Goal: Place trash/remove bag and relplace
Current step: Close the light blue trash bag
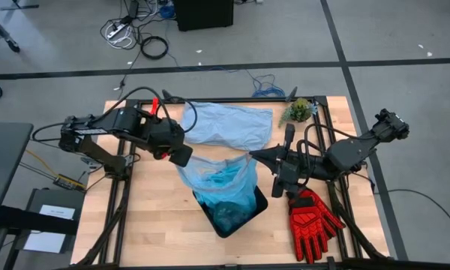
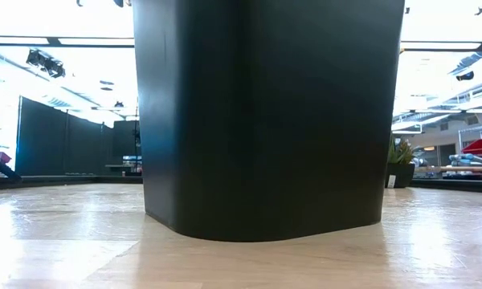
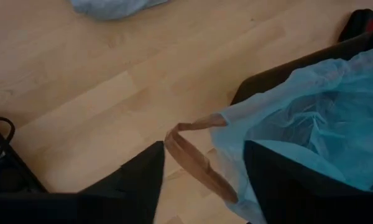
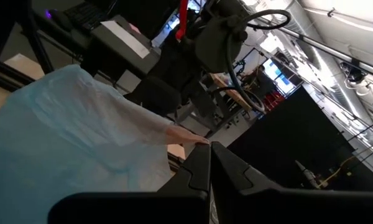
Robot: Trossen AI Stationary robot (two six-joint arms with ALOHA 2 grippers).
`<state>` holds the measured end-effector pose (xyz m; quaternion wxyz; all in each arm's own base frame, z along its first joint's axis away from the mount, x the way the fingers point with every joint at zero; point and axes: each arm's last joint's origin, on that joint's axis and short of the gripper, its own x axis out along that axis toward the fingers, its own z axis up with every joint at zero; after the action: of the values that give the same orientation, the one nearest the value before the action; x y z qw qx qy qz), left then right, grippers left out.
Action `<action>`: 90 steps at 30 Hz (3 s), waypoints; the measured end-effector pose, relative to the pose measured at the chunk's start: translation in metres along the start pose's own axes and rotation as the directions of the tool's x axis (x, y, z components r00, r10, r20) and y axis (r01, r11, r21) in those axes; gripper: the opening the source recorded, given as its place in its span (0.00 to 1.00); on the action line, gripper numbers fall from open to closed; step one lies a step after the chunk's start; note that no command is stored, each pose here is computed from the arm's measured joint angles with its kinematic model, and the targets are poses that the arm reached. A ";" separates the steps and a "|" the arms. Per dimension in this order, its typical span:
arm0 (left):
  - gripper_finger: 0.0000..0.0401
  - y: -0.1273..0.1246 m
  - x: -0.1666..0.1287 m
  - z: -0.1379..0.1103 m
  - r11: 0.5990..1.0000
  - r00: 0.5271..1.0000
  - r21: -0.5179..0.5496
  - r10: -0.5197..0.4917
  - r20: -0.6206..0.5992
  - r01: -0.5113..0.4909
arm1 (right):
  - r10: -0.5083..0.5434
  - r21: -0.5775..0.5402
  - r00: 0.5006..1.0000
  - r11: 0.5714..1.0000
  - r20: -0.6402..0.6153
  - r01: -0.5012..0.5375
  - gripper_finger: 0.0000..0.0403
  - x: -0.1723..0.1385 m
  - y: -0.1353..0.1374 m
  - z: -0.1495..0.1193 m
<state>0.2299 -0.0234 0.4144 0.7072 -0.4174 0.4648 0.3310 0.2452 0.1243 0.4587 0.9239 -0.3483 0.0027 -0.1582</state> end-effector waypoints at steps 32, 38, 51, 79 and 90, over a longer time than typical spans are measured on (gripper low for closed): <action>0.00 -0.073 -0.034 0.005 0.801 0.761 0.376 -0.579 0.292 0.465 | 0.049 -0.038 0.996 0.998 0.078 -0.047 0.00 0.023 0.016 -0.003; 0.00 -0.088 -0.029 -0.002 0.767 0.730 0.417 -0.620 0.286 0.488 | 0.012 -0.040 0.998 0.999 0.067 -0.009 0.00 0.028 0.010 -0.006; 0.00 -0.092 -0.033 -0.003 0.750 0.696 0.439 -0.644 0.317 0.495 | 0.057 -0.015 0.996 0.998 0.075 -0.056 0.22 0.034 0.009 -0.012; 0.00 -0.116 -0.028 -0.012 0.642 0.615 0.463 -0.754 0.233 0.611 | 0.144 0.053 0.985 0.987 0.100 -0.149 0.28 0.053 0.014 -0.026; 0.00 -0.116 -0.027 -0.014 0.642 0.623 0.444 -0.753 0.211 0.625 | 0.144 0.069 0.978 0.985 0.153 -0.156 0.05 0.054 0.011 -0.023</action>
<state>0.3145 -0.0885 0.4688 0.9138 -0.3691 0.1683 0.0209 0.2969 0.1019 0.4399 0.9442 -0.3203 -0.0458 -0.0616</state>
